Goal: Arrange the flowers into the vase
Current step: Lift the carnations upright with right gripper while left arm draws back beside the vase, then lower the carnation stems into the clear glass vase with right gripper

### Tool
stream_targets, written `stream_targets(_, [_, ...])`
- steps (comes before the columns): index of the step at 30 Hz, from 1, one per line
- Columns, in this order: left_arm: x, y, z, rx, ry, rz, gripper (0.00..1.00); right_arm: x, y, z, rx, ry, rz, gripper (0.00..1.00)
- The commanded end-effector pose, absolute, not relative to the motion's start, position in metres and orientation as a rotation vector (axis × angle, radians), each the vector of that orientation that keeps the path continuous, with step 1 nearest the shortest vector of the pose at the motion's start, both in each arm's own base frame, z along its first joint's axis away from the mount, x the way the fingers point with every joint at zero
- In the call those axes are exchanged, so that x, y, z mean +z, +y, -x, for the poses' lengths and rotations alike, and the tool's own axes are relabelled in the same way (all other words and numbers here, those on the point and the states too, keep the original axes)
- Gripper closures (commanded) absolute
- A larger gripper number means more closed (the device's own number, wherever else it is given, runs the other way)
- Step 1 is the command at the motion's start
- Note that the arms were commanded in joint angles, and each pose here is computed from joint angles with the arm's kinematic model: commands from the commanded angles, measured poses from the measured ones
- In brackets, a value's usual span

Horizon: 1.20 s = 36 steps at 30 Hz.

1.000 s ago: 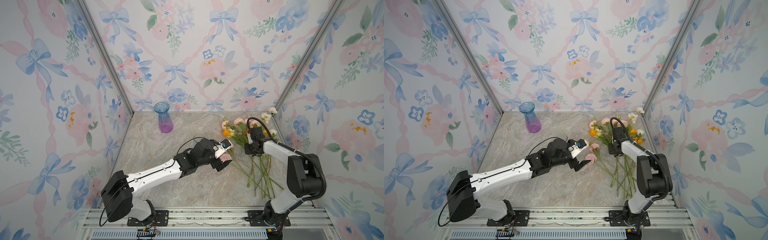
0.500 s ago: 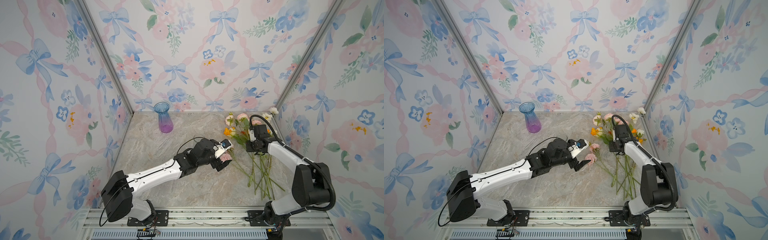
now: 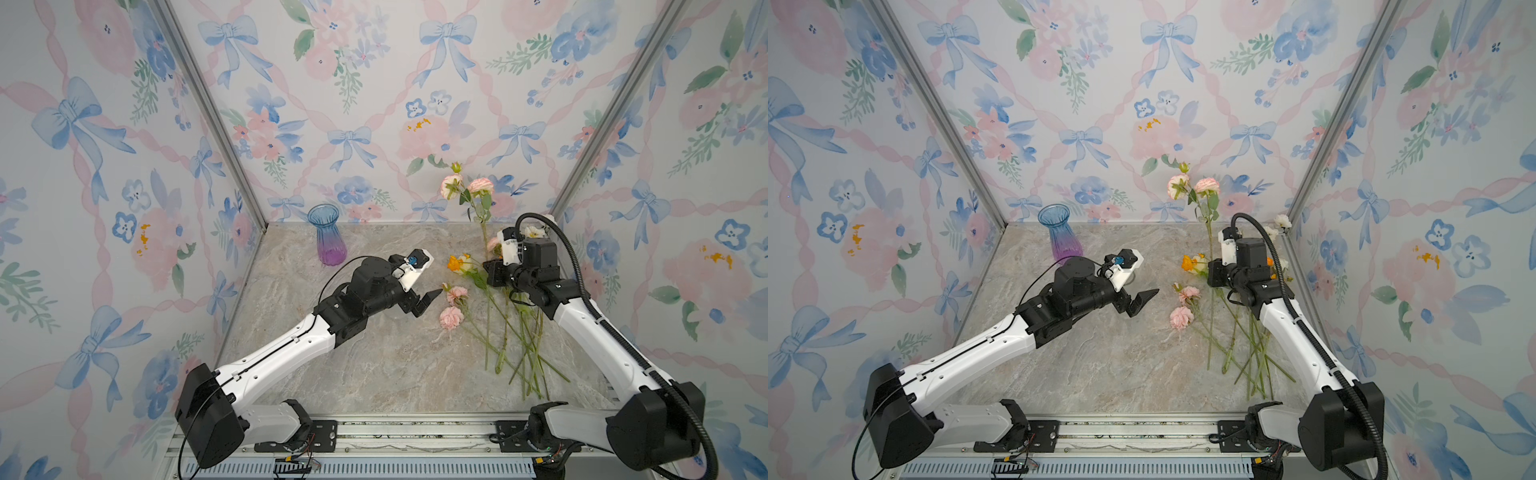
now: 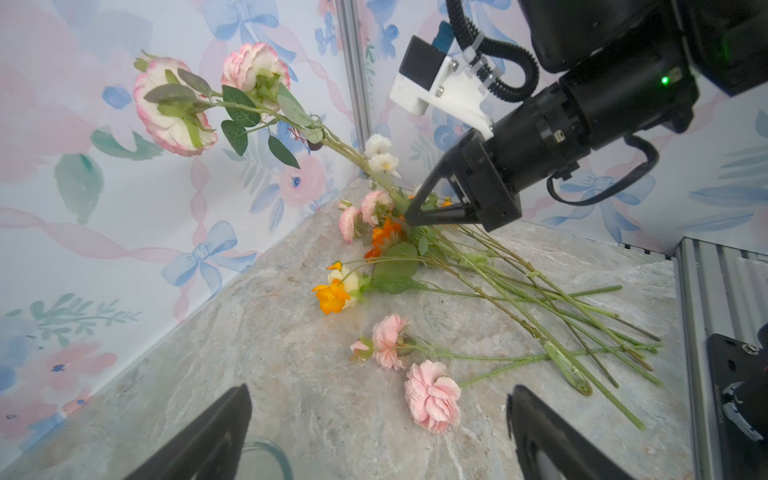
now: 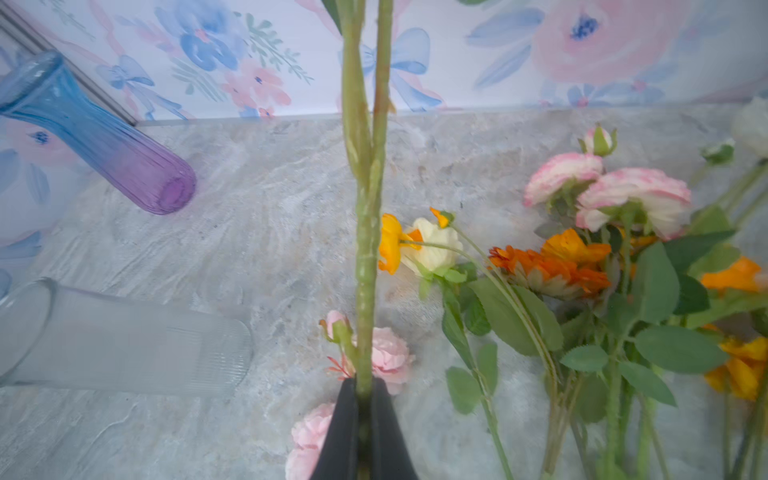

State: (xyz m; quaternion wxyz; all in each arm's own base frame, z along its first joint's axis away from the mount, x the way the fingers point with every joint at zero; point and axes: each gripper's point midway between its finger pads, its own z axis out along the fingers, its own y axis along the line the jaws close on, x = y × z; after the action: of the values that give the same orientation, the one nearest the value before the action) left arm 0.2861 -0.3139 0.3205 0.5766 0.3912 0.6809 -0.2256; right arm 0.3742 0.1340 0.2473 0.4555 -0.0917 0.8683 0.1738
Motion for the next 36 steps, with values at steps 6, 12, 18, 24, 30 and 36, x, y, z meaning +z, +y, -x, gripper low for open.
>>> stream_targets(6, [0.329,-0.272,-0.263,-0.426,1.551,-0.9,0.02,0.379,0.2,-0.351,0.519,1.741,0.397,1.0])
stream_targets(12, [0.293,-0.258,-0.254,-0.412,1.61,-0.922,0.02,0.442,0.224,-0.338,0.575,1.48,0.42,1.0])
stream_targets(18, [0.276,-0.259,-0.267,-0.498,1.672,-0.952,0.02,0.492,0.258,-0.338,0.588,1.262,0.418,1.0])
stream_targets(24, [0.284,-0.247,-0.274,-0.49,1.67,-0.892,0.02,0.522,0.292,-0.343,0.576,1.13,0.412,1.0])
stream_targets(30, [0.29,-0.231,-0.288,-0.468,1.687,-0.808,0.02,0.54,0.307,-0.346,0.603,1.08,0.405,1.0])
stream_targets(36, [0.322,-0.207,-0.299,-0.659,1.581,-0.623,0.02,0.536,0.313,-0.357,0.59,1.048,0.376,1.0])
